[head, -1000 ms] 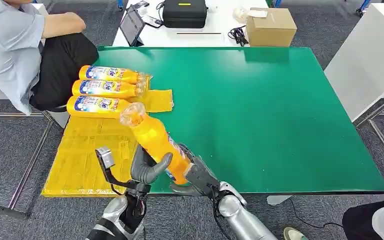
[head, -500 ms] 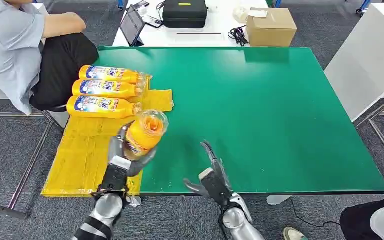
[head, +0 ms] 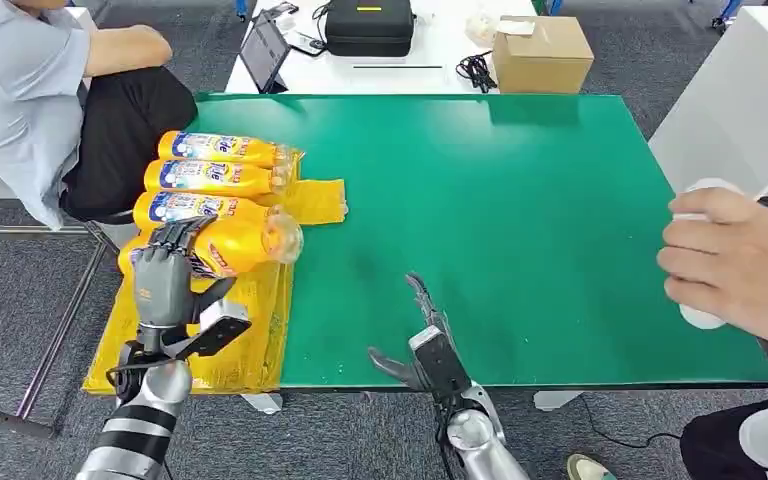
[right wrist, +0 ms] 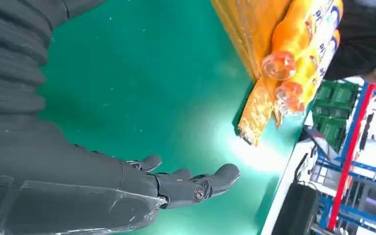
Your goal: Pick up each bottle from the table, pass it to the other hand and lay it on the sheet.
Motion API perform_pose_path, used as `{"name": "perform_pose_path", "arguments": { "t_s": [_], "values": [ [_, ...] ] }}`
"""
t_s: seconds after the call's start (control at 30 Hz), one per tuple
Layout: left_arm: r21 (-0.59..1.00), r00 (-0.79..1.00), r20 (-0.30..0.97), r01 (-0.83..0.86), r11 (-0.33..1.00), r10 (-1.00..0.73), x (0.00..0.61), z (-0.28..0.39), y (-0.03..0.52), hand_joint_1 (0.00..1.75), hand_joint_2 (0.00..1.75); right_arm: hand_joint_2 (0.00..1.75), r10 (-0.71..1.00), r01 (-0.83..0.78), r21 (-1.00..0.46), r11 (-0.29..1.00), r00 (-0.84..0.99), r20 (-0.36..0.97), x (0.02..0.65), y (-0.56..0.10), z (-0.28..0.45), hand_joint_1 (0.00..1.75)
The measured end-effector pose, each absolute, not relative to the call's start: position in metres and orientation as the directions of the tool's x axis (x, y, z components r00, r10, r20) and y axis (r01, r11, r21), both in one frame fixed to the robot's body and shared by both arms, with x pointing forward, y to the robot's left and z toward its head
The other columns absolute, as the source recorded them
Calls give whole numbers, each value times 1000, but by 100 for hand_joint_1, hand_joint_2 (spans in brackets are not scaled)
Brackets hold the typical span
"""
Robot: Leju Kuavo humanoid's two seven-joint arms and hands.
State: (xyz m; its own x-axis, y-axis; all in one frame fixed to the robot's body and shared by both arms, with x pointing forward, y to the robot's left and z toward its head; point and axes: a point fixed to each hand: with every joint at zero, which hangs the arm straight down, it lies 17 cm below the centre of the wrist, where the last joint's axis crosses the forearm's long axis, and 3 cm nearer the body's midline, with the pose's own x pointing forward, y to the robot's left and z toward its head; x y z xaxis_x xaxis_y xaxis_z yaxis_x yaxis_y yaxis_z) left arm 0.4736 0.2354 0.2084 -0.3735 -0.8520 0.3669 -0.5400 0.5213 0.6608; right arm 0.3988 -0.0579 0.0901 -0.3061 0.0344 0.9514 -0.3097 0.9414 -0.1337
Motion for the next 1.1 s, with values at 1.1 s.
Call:
{"name": "perform_pose_path", "arguments": {
  "t_s": [1.1],
  "values": [
    [891, -151, 371, -220, 397, -916, 507, 63, 253, 175, 175, 175, -6, -361, -100, 927, -279, 960, 396, -53, 89, 0]
  ]
}}
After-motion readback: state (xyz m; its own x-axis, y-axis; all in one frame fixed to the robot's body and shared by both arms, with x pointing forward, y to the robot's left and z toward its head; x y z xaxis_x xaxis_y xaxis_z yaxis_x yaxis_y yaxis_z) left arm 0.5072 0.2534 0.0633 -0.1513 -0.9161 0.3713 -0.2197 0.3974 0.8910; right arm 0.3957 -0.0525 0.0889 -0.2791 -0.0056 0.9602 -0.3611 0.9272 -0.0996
